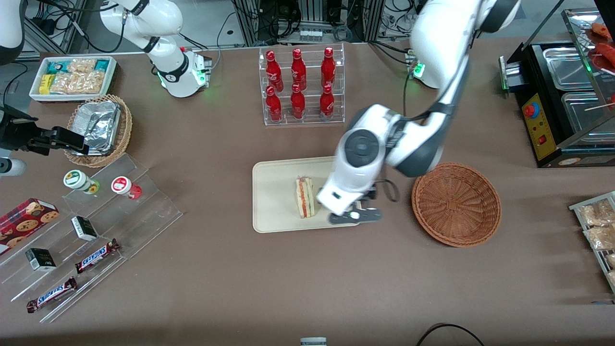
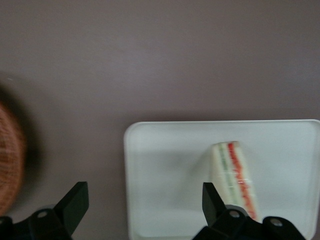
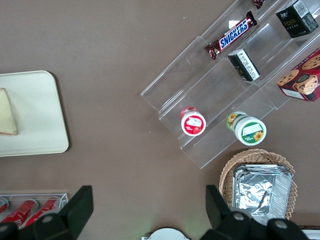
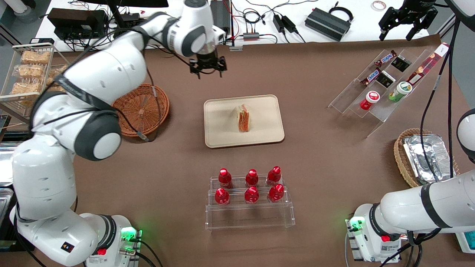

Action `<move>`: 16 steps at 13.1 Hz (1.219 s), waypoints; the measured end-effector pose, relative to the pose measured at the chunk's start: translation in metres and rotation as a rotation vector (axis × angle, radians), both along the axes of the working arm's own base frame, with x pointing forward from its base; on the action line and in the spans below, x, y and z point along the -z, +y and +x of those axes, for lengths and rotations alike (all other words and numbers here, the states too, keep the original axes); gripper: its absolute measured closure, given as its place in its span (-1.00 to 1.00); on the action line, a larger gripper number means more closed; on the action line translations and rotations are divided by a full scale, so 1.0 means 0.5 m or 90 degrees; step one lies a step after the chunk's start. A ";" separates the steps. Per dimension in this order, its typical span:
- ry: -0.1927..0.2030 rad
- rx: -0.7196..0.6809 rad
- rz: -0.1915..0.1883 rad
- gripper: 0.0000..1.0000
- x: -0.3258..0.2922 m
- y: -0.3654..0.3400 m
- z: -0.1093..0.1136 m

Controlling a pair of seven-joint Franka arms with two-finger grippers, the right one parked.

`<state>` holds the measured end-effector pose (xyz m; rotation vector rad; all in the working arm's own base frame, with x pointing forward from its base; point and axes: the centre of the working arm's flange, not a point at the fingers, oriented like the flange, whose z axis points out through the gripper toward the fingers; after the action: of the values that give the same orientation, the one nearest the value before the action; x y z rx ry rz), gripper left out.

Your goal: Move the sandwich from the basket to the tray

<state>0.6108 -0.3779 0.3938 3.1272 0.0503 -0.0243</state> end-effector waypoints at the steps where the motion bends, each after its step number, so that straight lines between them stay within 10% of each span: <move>1: 0.002 0.018 0.002 -1.00 -0.017 0.047 0.004; 16: 0.118 0.100 0.022 -1.00 -0.320 0.545 -0.153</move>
<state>0.5344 -0.1054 0.5537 3.1447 -0.1941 -0.3173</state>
